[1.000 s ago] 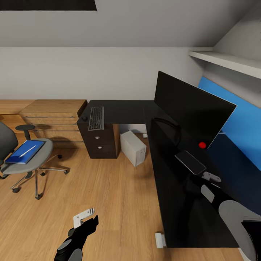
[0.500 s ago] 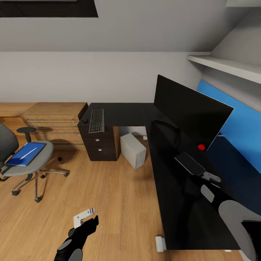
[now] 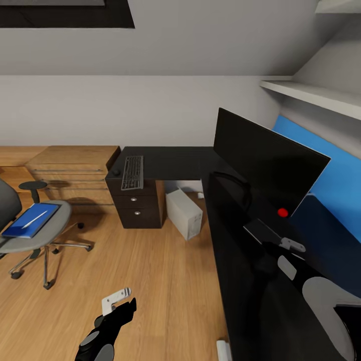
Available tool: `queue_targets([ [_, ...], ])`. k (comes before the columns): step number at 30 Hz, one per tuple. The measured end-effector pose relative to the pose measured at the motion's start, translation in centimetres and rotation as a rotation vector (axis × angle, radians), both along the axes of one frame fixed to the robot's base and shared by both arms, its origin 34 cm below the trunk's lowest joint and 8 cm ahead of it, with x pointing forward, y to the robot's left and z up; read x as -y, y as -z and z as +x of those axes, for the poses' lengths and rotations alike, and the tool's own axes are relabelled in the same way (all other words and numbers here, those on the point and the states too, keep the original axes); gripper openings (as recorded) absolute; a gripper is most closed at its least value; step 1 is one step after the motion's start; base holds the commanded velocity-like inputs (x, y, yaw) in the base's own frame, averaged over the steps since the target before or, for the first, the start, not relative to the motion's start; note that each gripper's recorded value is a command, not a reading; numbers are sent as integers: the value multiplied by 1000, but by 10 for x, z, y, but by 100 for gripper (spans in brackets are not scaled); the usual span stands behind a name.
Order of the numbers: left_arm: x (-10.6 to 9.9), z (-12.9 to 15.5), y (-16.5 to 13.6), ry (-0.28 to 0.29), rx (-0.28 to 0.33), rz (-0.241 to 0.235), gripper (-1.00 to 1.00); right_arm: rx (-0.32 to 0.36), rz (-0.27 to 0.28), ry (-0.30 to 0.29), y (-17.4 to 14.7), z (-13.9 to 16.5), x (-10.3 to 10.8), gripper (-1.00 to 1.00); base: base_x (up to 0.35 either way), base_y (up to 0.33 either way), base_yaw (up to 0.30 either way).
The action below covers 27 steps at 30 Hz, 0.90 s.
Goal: In the bedroom, organize the workspace by keeping the computer under the desk, ensuring the monitor is on the desk, placing the keyboard on the desk next to the monitor, placing the mouse on the desk next to the keyboard, moving the folder from the swivel chair onto the desk next to the mouse, stacking the notebook on top of the folder with the pen on top of the notebook, and positioning the swivel chair next to the desk.
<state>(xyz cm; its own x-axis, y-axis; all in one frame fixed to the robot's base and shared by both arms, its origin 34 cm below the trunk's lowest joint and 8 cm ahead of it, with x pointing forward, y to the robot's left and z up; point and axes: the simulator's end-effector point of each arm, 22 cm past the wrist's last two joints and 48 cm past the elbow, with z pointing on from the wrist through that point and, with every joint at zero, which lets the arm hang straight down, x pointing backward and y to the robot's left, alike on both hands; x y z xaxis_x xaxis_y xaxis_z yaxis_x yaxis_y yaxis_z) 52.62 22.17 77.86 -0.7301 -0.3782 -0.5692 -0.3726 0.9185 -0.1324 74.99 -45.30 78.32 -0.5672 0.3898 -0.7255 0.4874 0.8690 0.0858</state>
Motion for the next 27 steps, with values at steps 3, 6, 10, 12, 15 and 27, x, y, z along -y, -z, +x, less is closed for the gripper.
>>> queue_targets([
  [3,0,0,0,0,0,0,100,0,0,0,0,0,0,100,117,0,0],
  [6,0,0,0,-1,0,0,100,1,0,0,-1,0,0,100,231,0,0],
  [10,0,0,0,0,0,0,100,0,0,1,0,0,0,100,133,0,0],
  [12,0,0,0,0,0,0,100,0,0,2,0,0,0,100,49,0,0],
  [15,1,0,0,1,0,-1,100,0,0,2,0,0,0,100,23,0,0],
  [27,3,0,0,4,1,-4,100,0,-1,2,0,0,0,100,125,0,0],
])
